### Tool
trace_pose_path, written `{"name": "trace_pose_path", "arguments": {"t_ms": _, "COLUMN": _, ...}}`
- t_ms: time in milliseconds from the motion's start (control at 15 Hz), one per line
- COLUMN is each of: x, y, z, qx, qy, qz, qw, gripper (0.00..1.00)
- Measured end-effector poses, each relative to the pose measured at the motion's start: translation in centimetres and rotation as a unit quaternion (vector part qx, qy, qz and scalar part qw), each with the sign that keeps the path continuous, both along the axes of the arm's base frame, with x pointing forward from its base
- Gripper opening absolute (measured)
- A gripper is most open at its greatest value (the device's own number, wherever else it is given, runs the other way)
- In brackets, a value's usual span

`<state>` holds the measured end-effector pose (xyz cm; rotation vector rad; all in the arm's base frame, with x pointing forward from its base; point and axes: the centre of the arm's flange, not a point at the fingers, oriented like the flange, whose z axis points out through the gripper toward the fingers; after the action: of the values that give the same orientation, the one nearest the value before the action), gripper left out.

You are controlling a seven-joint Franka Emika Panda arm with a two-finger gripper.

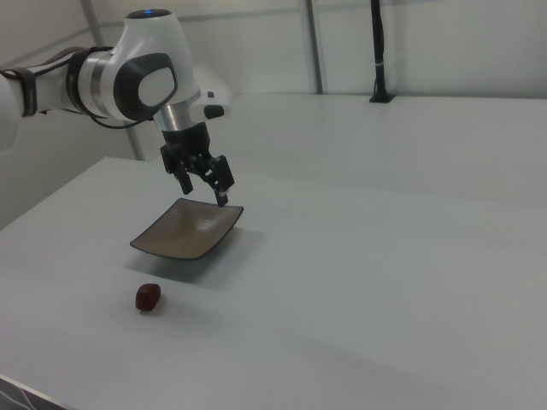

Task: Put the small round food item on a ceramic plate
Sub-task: 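Move the open gripper down toward the small reddish-brown food item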

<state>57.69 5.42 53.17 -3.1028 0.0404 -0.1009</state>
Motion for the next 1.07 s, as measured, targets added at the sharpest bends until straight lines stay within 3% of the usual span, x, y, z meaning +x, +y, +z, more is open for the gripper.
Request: {"name": "trace_pose_path", "arguments": {"t_ms": 1069, "x": -0.24, "y": 0.64, "z": -0.23, "qx": -0.001, "qy": 0.002, "qz": 0.02, "qw": 0.9998, "gripper": 1.0}}
